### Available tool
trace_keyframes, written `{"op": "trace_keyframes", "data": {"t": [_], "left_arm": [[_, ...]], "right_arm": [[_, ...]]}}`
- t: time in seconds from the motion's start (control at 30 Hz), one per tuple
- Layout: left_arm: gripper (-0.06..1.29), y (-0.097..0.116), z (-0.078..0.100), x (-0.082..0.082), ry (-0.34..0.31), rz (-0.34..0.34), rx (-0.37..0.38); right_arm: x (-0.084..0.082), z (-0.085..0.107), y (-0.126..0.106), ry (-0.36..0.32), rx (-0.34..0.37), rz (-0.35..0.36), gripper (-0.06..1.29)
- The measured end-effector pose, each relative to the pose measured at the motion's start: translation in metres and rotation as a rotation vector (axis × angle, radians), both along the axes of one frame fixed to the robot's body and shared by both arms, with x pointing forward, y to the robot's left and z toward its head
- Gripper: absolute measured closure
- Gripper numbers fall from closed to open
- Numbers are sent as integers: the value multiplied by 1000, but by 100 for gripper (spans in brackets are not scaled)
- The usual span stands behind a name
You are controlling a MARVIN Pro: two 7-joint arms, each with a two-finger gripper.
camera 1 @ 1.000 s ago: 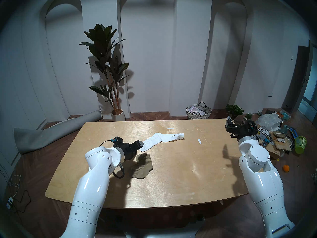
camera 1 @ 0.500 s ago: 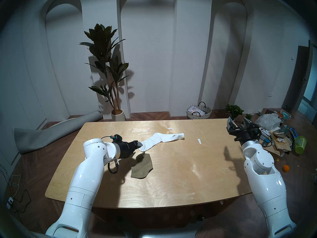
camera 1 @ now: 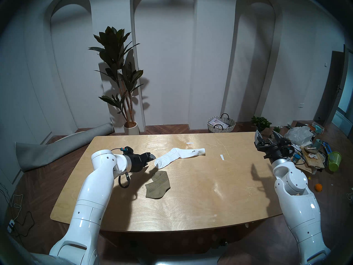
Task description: Fold socks in half once and place them neatly on the table
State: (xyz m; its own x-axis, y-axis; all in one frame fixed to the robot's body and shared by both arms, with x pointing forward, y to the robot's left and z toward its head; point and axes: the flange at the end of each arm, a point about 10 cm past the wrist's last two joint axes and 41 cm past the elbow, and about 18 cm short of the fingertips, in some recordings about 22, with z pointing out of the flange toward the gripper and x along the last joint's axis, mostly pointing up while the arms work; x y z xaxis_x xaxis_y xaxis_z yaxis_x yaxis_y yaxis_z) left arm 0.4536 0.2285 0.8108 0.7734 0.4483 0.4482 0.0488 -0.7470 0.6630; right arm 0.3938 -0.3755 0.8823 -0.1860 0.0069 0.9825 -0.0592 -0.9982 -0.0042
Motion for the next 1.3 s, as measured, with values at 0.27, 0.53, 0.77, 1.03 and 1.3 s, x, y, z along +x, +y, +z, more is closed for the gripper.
{"op": "trace_keyframes", "data": {"t": [0.27, 0.53, 0.77, 1.03, 1.3], "left_arm": [[35, -13, -5, 1, 26, -25, 43], [35, -21, -10, 4, 53, -26, 83], [38, -28, -11, 10, 67, -28, 98], [41, -36, -11, 17, 76, -37, 112], [48, -42, -13, 21, 85, -49, 126]], "right_arm": [[-1, 2, -4, -7, 14, -3, 0], [-2, 5, -9, -18, 31, -4, 0], [-3, 5, -13, -24, 45, -4, 0], [-3, 3, -17, -22, 57, -6, 0], [-3, 4, -23, -24, 70, -14, 0]]}}
